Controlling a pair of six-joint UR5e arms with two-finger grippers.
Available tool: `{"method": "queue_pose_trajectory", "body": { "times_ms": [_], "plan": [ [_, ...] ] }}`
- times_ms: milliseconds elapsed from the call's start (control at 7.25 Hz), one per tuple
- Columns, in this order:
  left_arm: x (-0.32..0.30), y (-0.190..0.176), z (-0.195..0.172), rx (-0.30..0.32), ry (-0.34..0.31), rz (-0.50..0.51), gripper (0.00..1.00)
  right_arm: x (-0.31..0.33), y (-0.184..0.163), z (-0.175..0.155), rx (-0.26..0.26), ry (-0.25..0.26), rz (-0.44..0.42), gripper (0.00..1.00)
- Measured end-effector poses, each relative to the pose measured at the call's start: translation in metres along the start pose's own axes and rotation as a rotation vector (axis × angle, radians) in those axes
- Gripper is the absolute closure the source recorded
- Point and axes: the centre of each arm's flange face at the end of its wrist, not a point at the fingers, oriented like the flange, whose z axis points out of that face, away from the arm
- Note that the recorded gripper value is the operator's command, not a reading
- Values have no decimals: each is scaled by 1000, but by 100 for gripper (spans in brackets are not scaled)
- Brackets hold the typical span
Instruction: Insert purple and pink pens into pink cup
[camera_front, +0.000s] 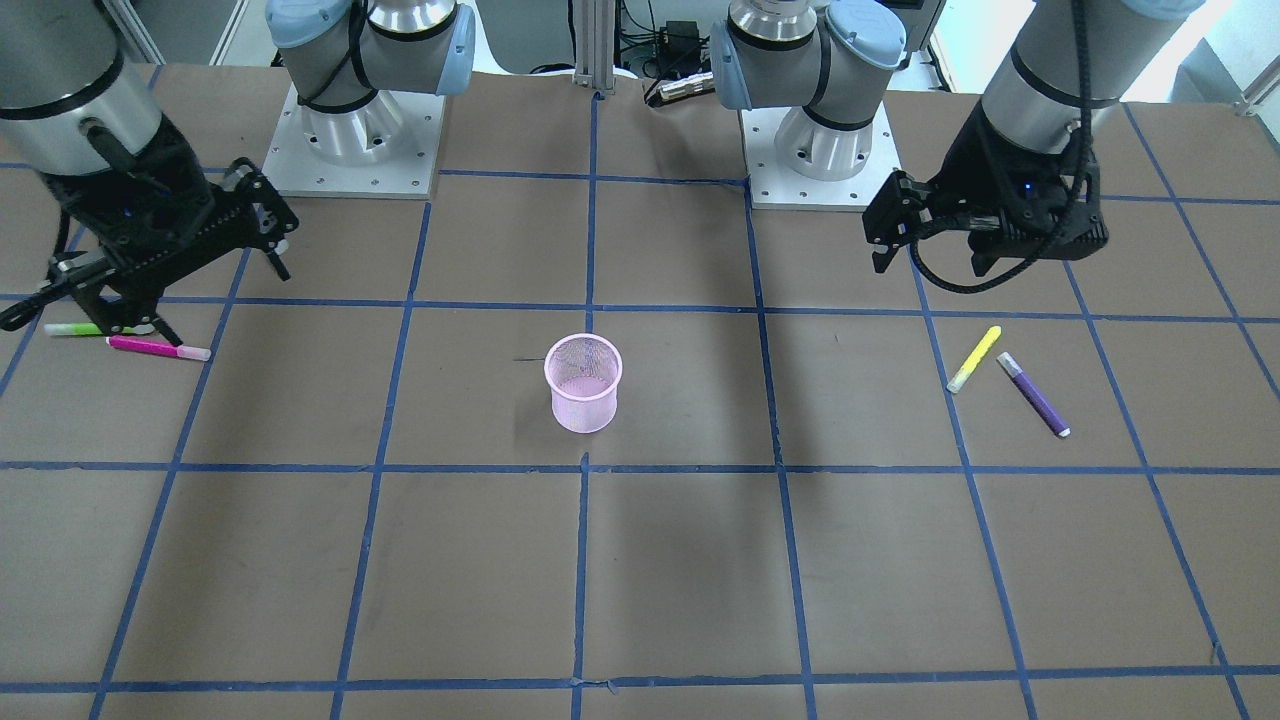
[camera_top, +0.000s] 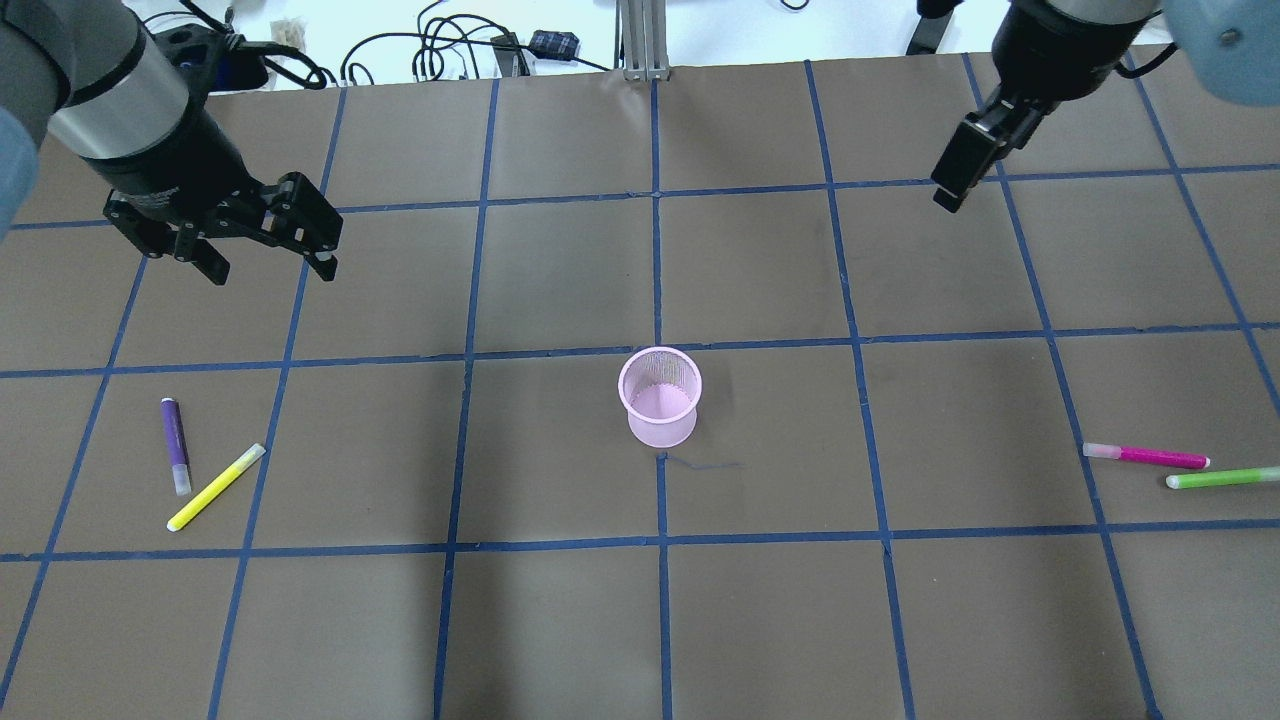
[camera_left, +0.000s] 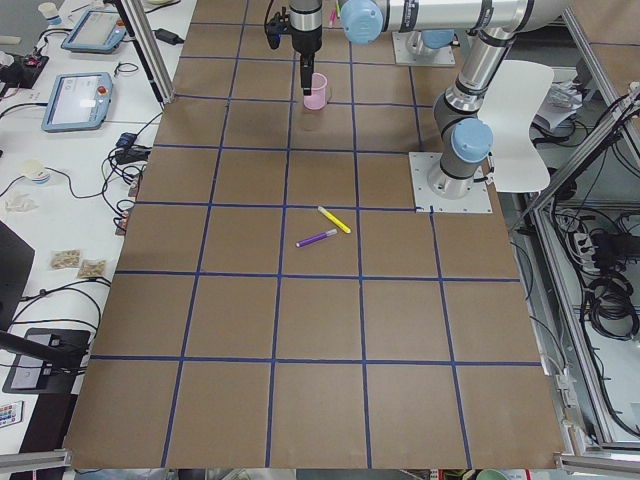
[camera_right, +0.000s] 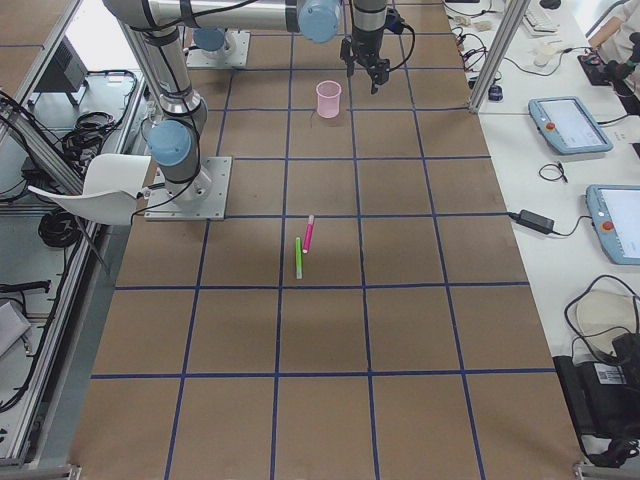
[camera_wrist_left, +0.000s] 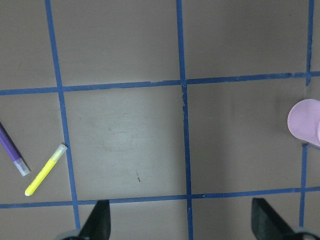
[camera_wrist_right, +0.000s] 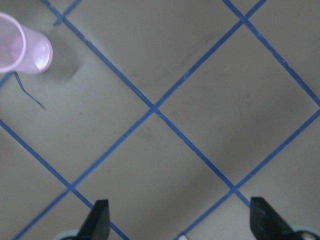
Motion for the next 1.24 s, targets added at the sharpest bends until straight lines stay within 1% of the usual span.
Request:
{"method": "queue_pose_trajectory", "body": {
  "times_ms": [138,276,414,552,690,828,966,1241],
  "plan": [
    [-34,-7,6,-10,5,-62,0,30,31,4,-10,-9,-109,0],
    [-71,-14,12,-14,10,-130,0,55,62,13,-18,-29,-195,0],
    [-106,-20,19,-8,14,-187,0,73,94,33,-25,-69,-283,0],
    [-137,-25,28,-1,15,-229,0,86,127,60,-22,-127,-371,0],
    [-166,-29,40,-9,17,-273,0,96,166,90,-1,-191,-427,0],
    [-194,-33,62,-25,24,-316,0,101,205,124,33,-235,-462,0],
    [-220,-39,93,-30,26,-351,0,101,234,161,61,-230,-507,0],
    [-253,-44,147,-50,31,-407,0,80,259,231,71,-155,-611,0]
  ]
}}
